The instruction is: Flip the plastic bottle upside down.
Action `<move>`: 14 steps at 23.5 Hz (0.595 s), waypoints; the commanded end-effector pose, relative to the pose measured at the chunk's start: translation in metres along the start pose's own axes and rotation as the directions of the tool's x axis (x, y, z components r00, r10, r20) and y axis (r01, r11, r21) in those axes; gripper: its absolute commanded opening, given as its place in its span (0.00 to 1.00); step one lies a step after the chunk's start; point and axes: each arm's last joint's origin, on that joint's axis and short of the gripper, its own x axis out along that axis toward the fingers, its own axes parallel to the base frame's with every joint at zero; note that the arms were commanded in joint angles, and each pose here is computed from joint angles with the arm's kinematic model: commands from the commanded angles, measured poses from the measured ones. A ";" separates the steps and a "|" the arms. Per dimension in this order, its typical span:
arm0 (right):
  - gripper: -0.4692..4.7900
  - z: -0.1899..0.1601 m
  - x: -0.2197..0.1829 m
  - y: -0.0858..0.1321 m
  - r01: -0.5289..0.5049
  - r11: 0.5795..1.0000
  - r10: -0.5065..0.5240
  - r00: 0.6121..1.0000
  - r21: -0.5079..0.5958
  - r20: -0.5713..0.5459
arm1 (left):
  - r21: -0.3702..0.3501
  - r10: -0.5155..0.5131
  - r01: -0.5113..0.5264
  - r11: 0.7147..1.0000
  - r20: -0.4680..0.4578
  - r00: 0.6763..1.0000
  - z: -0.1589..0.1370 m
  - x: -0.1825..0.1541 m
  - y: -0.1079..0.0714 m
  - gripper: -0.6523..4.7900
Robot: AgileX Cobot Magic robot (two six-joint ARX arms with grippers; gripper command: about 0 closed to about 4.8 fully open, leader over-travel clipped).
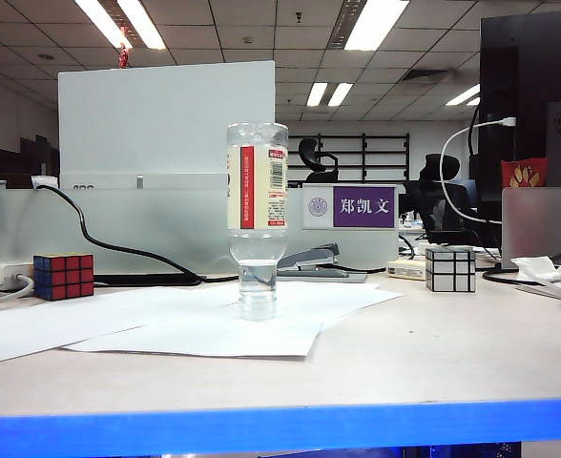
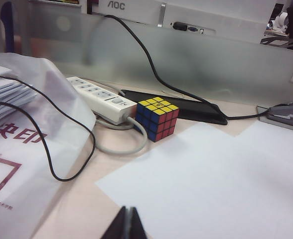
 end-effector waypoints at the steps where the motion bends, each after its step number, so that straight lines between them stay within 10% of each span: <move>1: 0.07 -0.003 0.002 0.000 -0.013 1.000 0.013 0.999 0.004 0.041 | 0.001 -0.004 0.004 1.000 0.008 1.000 0.001 0.000 0.000 0.11; 14: 0.07 -0.021 0.006 -0.003 -0.020 1.000 0.020 1.000 0.004 0.017 | 0.001 -0.004 0.004 1.000 0.008 1.000 0.001 0.000 0.000 0.11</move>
